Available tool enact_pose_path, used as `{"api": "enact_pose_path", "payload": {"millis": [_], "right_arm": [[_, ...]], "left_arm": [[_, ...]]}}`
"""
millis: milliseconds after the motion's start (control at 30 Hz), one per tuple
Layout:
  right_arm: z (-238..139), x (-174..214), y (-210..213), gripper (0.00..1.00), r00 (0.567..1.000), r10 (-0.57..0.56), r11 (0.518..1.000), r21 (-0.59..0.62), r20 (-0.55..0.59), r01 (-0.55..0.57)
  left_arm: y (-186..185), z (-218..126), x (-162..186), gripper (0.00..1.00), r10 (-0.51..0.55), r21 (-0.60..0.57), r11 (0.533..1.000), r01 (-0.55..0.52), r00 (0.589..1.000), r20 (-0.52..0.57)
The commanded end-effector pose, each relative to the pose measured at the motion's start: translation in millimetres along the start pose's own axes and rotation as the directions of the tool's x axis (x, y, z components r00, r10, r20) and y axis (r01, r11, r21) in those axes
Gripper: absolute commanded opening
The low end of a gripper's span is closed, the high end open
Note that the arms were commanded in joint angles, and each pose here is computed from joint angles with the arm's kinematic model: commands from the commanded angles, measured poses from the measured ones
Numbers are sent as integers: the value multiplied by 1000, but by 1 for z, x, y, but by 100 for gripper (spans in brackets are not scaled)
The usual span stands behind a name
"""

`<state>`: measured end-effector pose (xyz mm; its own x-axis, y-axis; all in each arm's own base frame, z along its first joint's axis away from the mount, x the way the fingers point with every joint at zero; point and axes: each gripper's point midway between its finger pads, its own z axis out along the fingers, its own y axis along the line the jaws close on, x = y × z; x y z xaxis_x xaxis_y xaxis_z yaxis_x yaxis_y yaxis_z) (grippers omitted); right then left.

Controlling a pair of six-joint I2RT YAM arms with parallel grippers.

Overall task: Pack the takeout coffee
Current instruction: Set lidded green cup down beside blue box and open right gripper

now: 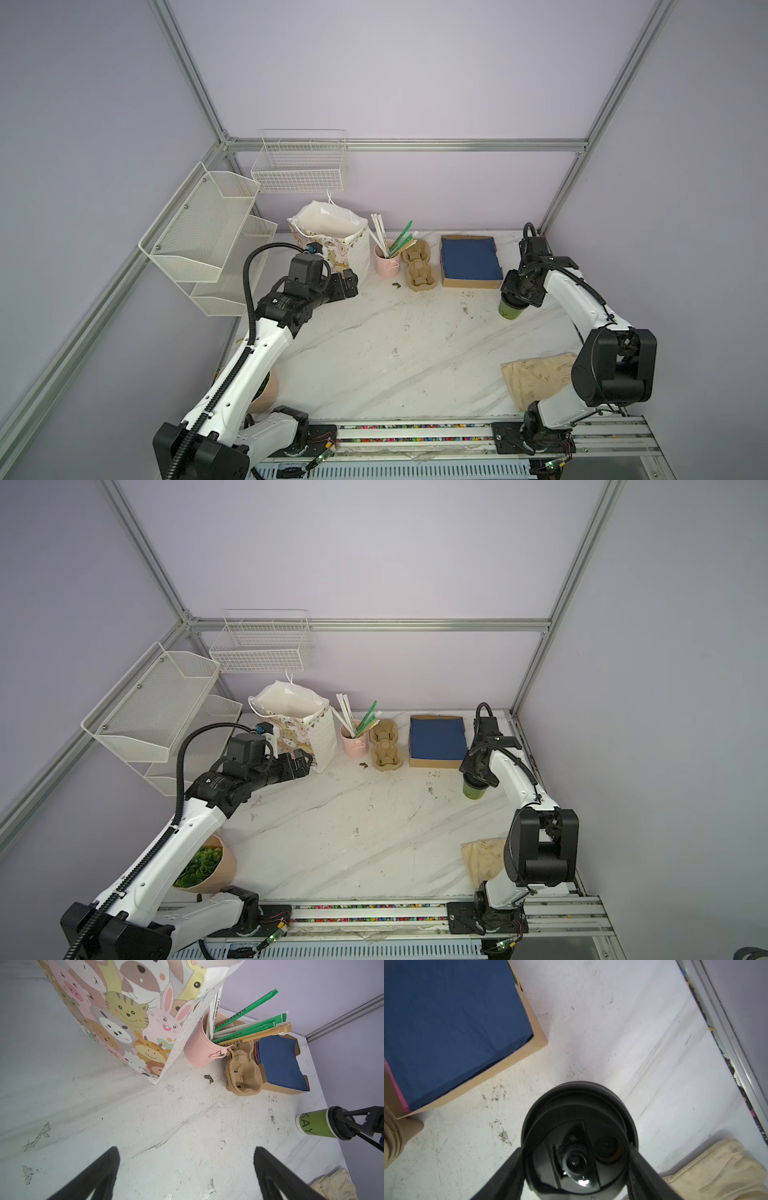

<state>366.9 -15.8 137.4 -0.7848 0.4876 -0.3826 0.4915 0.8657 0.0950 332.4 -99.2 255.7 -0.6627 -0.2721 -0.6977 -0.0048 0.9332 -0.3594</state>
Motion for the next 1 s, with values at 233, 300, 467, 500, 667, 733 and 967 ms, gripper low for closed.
{"api": "enact_pose_path", "payload": {"millis": [233, 300, 467, 500, 667, 733, 967], "right_arm": [[-4, -10, 0, 77, 999, 34, 999, -23, 11, -33], [-5, -10, -1, 78, 999, 36, 999, -22, 11, -36], [-7, -14, 0, 82, 999, 40, 999, -24, 19, -39], [-8, -15, 0, 82, 999, 40, 999, -25, 25, -39], [-15, -22, 1, 86, 998, 45, 999, -28, 48, -43], [-20, -27, 1, 86, 996, 50, 998, -28, 67, -48], [-73, -50, 21, 87, 978, 62, 984, -176, 197, -27]], "left_arm": [[4, -3, -1, 100, 10, 4, 1000, -10, 999, 32], [4, -4, -1, 100, 8, 3, 1000, -8, 999, 34], [4, -4, 0, 100, 10, 5, 1000, -10, 999, 32], [4, -4, -1, 100, 9, 5, 1000, -9, 999, 33], [5, -4, -1, 100, 9, 3, 1000, -9, 999, 36], [5, -4, -1, 100, 8, 3, 1000, -8, 999, 36], [6, -9, -5, 100, 5, -3, 1000, -5, 998, 62]]}}
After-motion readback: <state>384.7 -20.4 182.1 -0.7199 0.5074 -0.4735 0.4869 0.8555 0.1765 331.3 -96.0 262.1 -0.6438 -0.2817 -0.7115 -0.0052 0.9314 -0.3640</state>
